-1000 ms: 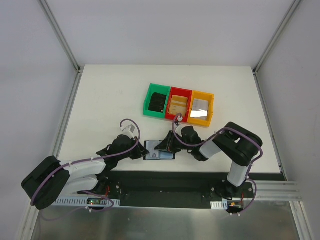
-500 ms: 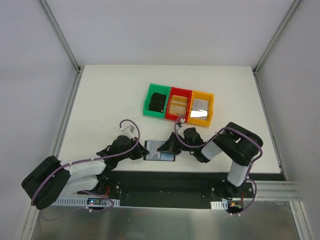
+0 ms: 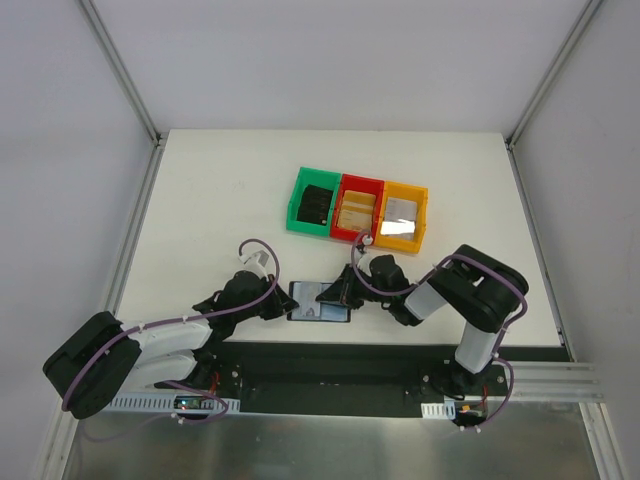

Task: Take the credit cards out of the card holder
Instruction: Remove the credit card from the card holder.

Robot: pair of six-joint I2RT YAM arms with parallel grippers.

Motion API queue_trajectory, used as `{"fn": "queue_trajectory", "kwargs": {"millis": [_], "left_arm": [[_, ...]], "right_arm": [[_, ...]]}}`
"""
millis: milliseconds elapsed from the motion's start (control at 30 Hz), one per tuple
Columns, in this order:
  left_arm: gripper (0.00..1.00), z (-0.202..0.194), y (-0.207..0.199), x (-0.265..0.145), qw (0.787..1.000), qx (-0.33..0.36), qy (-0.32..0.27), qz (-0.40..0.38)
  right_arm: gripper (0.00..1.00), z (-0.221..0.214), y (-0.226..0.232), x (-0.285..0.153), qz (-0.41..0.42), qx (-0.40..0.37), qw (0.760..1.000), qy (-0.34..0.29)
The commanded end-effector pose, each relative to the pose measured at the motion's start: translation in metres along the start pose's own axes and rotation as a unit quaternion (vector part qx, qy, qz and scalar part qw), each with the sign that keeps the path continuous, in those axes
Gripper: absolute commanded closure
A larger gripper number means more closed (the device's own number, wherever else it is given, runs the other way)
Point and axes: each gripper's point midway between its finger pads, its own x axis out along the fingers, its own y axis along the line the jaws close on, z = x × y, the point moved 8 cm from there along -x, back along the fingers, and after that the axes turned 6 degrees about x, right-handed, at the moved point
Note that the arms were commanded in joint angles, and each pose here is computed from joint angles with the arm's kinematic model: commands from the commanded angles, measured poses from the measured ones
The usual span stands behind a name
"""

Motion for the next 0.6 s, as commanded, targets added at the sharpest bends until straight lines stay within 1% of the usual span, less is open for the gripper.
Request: {"fn": "queue_trajectory", "kwargs": {"millis": [0,200,567], "left_arm": [[1.00,-0.0201,0.0251,-0.0029,0.997,0.001,0.041,0.059],[1.00,-0.0197,0.0227,-0.0022,0.998,0.001,0.043,0.051],[1.00,-0.0195,0.0155,0.0010,0.998,0.002,0.053,0.026]], "right_arm": [[0.84,0.0043,0.0234,-0.0049,0.056,-0.023,0.998,-0.006],[0.77,0.0042,0.0237,-0.0010,0.057,-0.021,0.998,0.007],[0.71,0.0047,0.0292,0.0050,0.066,-0.018,0.998,0.015]]}}
